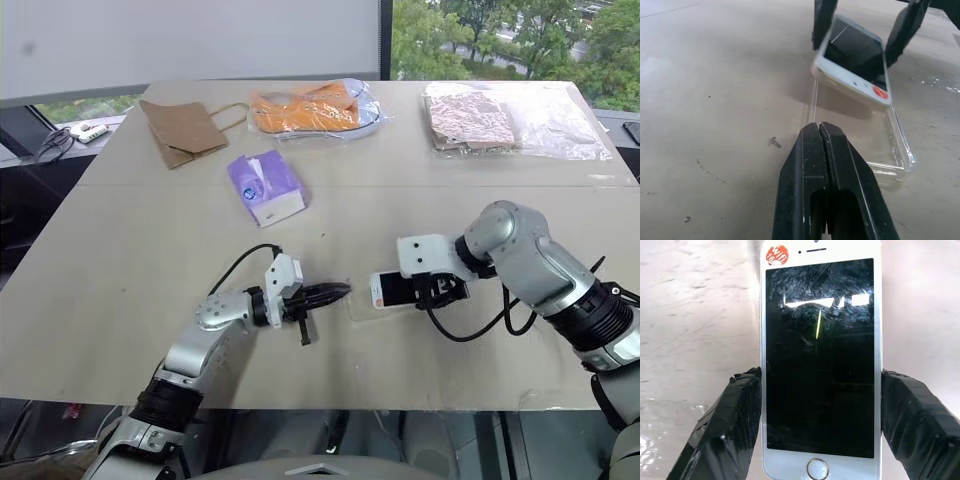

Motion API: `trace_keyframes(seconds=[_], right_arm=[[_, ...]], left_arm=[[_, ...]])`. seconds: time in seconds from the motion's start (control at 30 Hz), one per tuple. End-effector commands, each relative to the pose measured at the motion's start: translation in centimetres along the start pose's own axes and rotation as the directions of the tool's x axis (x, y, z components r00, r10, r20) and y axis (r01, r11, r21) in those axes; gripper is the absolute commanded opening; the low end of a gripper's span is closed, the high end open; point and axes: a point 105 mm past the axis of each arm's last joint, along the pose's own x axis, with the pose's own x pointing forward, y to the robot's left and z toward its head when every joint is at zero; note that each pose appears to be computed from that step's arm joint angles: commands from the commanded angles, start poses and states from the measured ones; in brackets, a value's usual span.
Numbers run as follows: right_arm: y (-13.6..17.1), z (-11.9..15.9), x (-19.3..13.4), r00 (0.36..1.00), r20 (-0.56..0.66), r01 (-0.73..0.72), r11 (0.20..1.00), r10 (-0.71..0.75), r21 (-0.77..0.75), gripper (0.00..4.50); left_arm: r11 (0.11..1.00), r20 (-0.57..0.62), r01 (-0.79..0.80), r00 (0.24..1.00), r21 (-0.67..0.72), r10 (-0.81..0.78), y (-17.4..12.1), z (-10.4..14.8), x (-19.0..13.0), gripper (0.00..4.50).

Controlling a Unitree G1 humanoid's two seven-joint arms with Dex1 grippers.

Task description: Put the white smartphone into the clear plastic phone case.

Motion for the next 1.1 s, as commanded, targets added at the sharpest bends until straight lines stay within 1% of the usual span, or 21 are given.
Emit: trace_keyframes(seconds=[0.03, 0.23, 0.3, 0.33, 0.37, 0.43, 0.53, 0.63, 0.7, 0.73, 0.77, 0.83, 0.87, 0.9, 0.93, 0.97, 1.03, 1.1], right_arm=[[0.3, 0.3, -0.5, 1.000, -0.019, -0.007, 0.998, 0.006, -0.058, 2.98], [0.2, 0.3, -0.3, 1.000, -0.020, -0.013, 0.998, 0.012, -0.062, 2.98], [0.0, 0.3, -0.2, 1.000, -0.012, -0.010, 0.998, 0.010, -0.060, 4.00], [-0.1, 0.4, -0.3, 1.000, -0.005, -0.001, 0.998, 0.001, -0.059, 4.29], [-0.4, 0.5, -0.3, 1.000, 0.005, 0.027, 0.998, -0.026, -0.060, 4.41], [-0.9, 0.7, -0.5, 0.997, 0.018, 0.070, 0.996, -0.069, -0.056, 4.41], [-1.6, 1.5, -1.9, 0.988, 0.075, 0.135, 0.991, -0.133, -0.018, 4.41], [-1.7, 2.6, -3.5, 0.971, 0.155, 0.178, 0.984, -0.180, 0.025, 4.41], [-1.6, 3.4, -4.2, 0.948, 0.233, 0.205, 0.975, -0.218, 0.081, 4.41], [-1.7, 3.6, -4.4, 0.935, 0.260, 0.219, 0.970, -0.240, 0.107, 3.91], [-1.8, 3.7, -4.3, 0.923, 0.281, 0.233, 0.963, -0.262, 0.135, 3.65], [-1.6, 3.5, -3.9, 0.918, 0.288, 0.234, 0.960, -0.271, 0.156, 2.76], [-1.7, 3.5, -3.7, 0.910, 0.299, 0.243, 0.954, -0.287, 0.176, 2.42], [-2.2, 3.4, -3.5, 0.898, 0.302, 0.266, 0.941, -0.321, 0.208, 1.98], [-2.8, 3.3, -3.2, 0.888, 0.291, 0.300, 0.928, -0.357, 0.221, 1.52], [-3.4, 3.0, -3.0, 0.880, 0.273, 0.335, 0.915, -0.389, 0.224, 0.94], [-4.6, 2.2, -2.2, 0.861, 0.225, 0.407, 0.884, -0.456, 0.233, 0.03], [-5.0, 1.6, -1.1, 0.860, 0.200, 0.425, 0.876, -0.469, 0.227, 0.03]], left_arm=[[0.999, -0.064, -0.005, 0.998, -0.051, 0.001, -0.2, -2.2, -0.2, 0.00], [0.999, -0.065, -0.006, 0.998, -0.049, 0.002, 0.1, -2.2, -0.3, 0.00], [0.999, -0.065, -0.005, 0.998, -0.048, 0.002, 0.1, -2.3, -0.3, 0.00], [0.999, -0.065, -0.006, 0.998, -0.048, 0.003, 0.1, -2.3, -0.3, 0.00], [0.999, -0.066, -0.006, 0.998, -0.047, 0.003, 0.1, -2.3, -0.3, 0.00], [0.999, -0.066, -0.007, 0.998, -0.046, 0.004, 0.1, -2.3, -0.3, 0.00], [0.999, -0.067, -0.010, 0.998, -0.044, 0.007, 0.0, -2.4, -0.3, 0.00], [0.999, -0.066, -0.014, 0.998, -0.045, 0.011, 0.0, -2.4, -0.3, 0.00], [0.999, -0.066, -0.018, 0.998, -0.046, 0.015, 0.0, -2.4, -0.3, 0.00], [0.999, -0.067, -0.018, 0.998, -0.045, 0.015, 0.0, -2.4, -0.3, 0.00], [0.999, -0.067, -0.018, 0.998, -0.045, 0.015, 0.0, -2.4, -0.3, 0.00], [0.999, -0.067, -0.017, 0.998, -0.042, 0.014, 0.0, -2.3, -0.4, 0.00], [0.999, -0.067, -0.016, 0.998, -0.041, 0.013, 0.0, -2.2, -0.4, 0.00], [0.999, -0.066, -0.015, 0.998, -0.038, 0.013, 0.1, -2.1, -0.4, 0.00], [0.999, -0.066, -0.014, 0.998, -0.036, 0.012, 0.1, -1.9, -0.4, 0.00], [0.999, -0.066, -0.014, 0.998, -0.034, 0.012, 0.2, -1.8, -0.4, 0.00], [0.999, -0.065, -0.013, 0.998, -0.031, 0.011, 0.2, -1.6, -0.4, 0.00], [0.999, -0.065, -0.013, 0.998, -0.030, 0.011, 0.3, -1.4, -0.4, 0.00]])
